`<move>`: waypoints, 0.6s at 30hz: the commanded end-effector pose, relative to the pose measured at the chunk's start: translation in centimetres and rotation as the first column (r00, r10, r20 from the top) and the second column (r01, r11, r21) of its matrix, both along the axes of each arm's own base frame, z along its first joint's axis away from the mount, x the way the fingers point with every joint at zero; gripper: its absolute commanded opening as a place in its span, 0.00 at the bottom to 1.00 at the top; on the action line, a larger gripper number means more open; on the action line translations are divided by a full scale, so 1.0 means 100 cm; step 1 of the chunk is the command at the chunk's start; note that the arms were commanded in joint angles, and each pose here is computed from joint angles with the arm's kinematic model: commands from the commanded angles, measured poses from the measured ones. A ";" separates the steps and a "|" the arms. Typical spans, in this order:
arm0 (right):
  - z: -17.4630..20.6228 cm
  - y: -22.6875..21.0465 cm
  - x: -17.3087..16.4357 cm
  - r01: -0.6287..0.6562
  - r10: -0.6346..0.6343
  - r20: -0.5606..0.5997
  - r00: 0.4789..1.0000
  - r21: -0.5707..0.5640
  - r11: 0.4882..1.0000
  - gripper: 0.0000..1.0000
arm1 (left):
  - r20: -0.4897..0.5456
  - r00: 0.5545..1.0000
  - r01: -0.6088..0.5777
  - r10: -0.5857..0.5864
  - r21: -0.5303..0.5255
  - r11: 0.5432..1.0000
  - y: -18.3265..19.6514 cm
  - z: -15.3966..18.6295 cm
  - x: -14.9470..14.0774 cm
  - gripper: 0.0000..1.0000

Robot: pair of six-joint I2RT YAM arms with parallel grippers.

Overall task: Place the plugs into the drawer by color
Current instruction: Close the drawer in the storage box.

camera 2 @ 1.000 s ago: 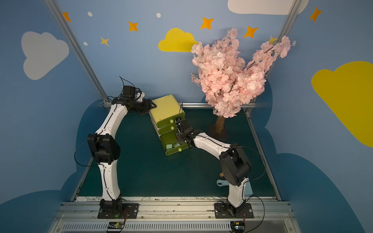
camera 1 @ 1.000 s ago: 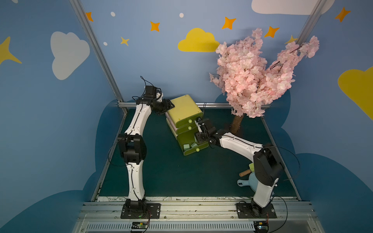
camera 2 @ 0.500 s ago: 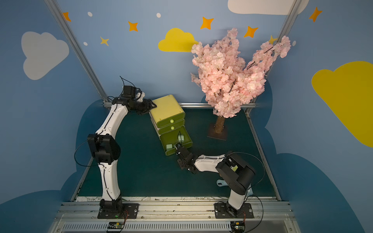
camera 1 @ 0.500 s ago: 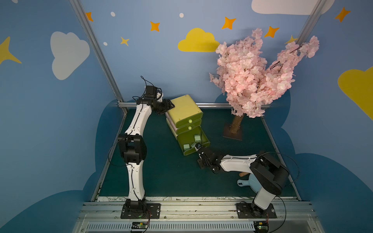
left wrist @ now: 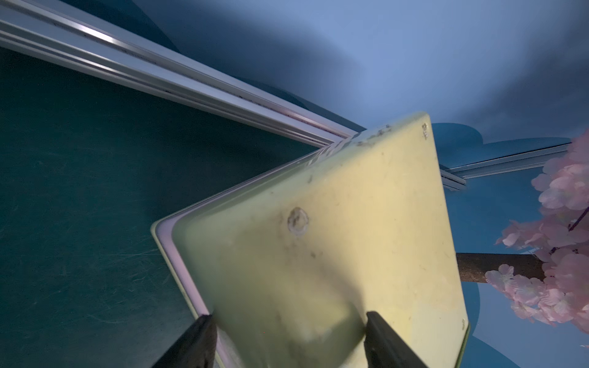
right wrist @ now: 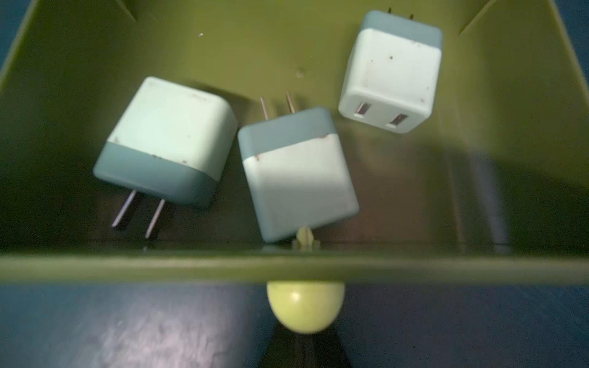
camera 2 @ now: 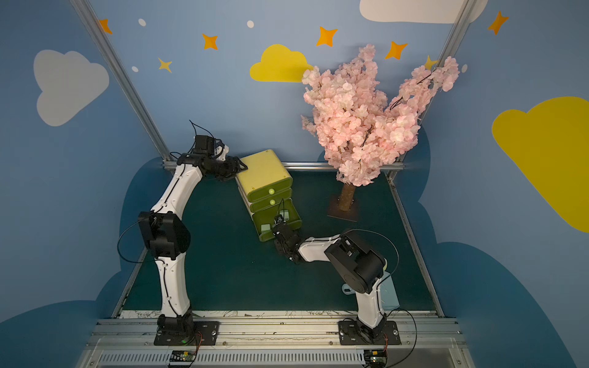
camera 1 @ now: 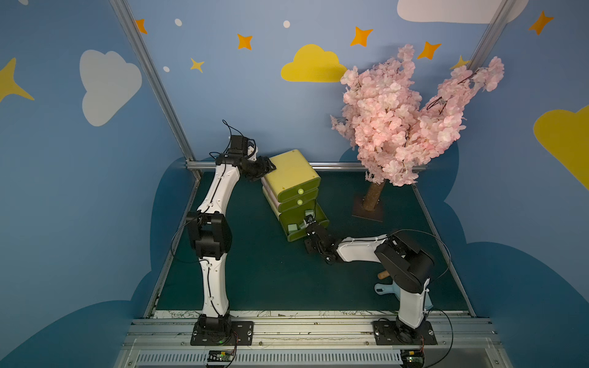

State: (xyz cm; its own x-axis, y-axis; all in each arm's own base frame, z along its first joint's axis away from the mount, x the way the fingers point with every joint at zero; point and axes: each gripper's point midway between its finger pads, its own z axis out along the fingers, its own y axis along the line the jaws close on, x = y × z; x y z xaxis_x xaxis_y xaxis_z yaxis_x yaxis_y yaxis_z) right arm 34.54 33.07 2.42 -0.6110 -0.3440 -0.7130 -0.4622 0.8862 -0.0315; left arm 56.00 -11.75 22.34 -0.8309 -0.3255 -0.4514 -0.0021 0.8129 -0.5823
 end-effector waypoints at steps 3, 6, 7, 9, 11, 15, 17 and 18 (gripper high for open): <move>0.013 0.017 0.030 0.045 -0.044 -0.009 0.999 0.114 0.992 0.01 | -0.212 0.977 0.003 0.018 0.100 0.995 0.008 -0.069 -0.025 0.74; 0.017 0.024 0.042 0.075 -0.068 -0.044 0.997 0.183 0.980 0.01 | -0.206 0.978 0.001 0.020 0.103 0.995 0.009 -0.067 -0.025 0.74; 0.020 0.028 0.045 0.072 -0.064 -0.047 0.997 0.202 0.977 0.01 | -0.207 0.978 0.001 0.020 0.101 0.995 0.009 -0.066 -0.025 0.74; 0.022 0.036 0.051 0.070 -0.061 -0.048 0.997 0.212 0.975 0.01 | -0.207 0.978 0.004 0.017 0.097 0.995 0.008 -0.066 -0.025 0.74; 0.023 0.042 0.057 0.076 -0.066 -0.053 0.996 0.221 0.972 0.00 | -0.211 0.977 0.005 0.015 0.094 0.996 0.007 -0.067 -0.026 0.74; 0.023 0.056 0.069 0.086 -0.069 -0.072 0.995 0.260 0.962 0.00 | -0.212 0.977 0.005 0.014 0.087 0.996 0.006 -0.067 -0.025 0.74; 0.024 0.063 0.074 0.093 -0.073 -0.082 0.994 0.281 0.955 0.00 | -0.208 0.978 0.006 0.012 0.089 0.996 0.006 -0.065 -0.025 0.74; 0.023 0.064 0.077 0.124 -0.101 -0.091 0.991 0.299 0.946 0.00 | -0.207 0.978 0.006 0.013 0.090 0.996 0.006 -0.065 -0.025 0.74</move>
